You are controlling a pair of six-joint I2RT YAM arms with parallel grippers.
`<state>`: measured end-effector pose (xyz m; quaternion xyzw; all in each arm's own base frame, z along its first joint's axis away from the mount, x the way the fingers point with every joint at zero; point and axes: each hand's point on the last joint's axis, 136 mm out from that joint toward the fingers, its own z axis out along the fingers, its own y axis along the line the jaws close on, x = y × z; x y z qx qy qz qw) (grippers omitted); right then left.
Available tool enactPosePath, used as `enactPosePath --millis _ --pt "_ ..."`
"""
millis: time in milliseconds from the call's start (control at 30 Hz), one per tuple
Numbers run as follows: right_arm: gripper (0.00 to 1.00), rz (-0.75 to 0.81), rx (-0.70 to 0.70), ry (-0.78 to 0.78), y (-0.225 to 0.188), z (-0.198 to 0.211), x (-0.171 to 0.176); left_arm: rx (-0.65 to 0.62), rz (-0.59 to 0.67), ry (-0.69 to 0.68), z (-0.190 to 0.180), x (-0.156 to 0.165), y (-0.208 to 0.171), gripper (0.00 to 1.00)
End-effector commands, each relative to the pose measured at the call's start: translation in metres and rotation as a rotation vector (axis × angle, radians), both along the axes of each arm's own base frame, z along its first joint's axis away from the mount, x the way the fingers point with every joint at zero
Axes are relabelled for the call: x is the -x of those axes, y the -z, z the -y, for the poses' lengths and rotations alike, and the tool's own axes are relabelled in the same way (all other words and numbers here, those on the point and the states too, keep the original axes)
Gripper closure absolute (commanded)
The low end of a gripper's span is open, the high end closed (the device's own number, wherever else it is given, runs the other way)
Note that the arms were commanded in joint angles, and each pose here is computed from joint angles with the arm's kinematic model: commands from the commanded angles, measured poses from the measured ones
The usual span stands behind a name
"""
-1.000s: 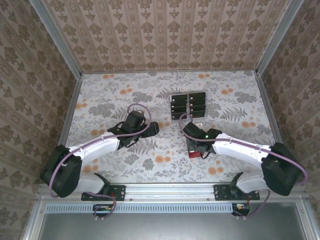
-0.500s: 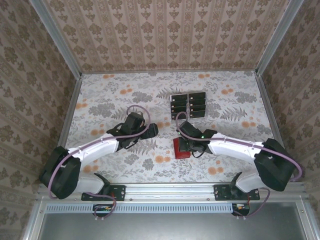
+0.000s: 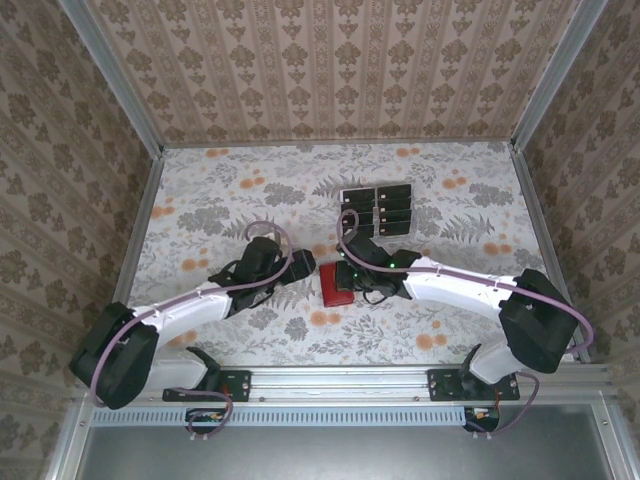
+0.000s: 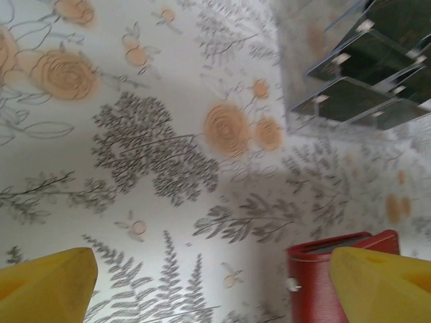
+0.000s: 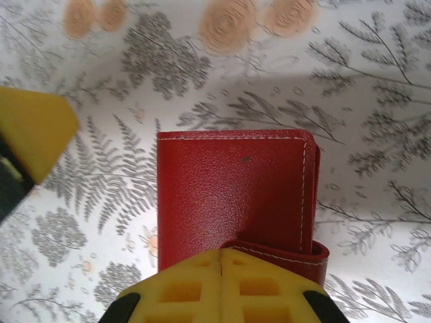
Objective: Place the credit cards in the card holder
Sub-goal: Pick up the card holder from the bottom-center of the table, then open the button on the card holder.
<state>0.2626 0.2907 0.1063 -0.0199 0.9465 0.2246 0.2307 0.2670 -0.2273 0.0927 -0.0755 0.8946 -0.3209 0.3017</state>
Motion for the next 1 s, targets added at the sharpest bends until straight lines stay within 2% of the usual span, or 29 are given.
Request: enactPosePath --millis 0,300,600,800,967 --pt "1.00 0.018 -0.066 -0.008 -0.020 -0.020 -0.008 0.140 0.057 -0.034 0.007 -0.007 -0.027 0.03" --pt "1.00 0.054 -0.134 -0.023 -0.044 -0.047 -0.023 0.251 0.102 -0.097 0.002 -0.013 -0.044 0.05" --pt "1.00 0.071 -0.171 -0.041 -0.057 -0.063 -0.025 0.344 0.124 -0.153 -0.003 -0.018 -0.045 0.15" --pt "1.00 0.069 -0.184 -0.048 -0.058 -0.070 -0.025 0.397 0.134 -0.165 0.001 -0.023 -0.050 0.27" --pt "1.00 0.065 -0.175 -0.045 -0.052 -0.072 -0.026 0.437 0.141 -0.162 0.005 -0.025 -0.052 0.47"
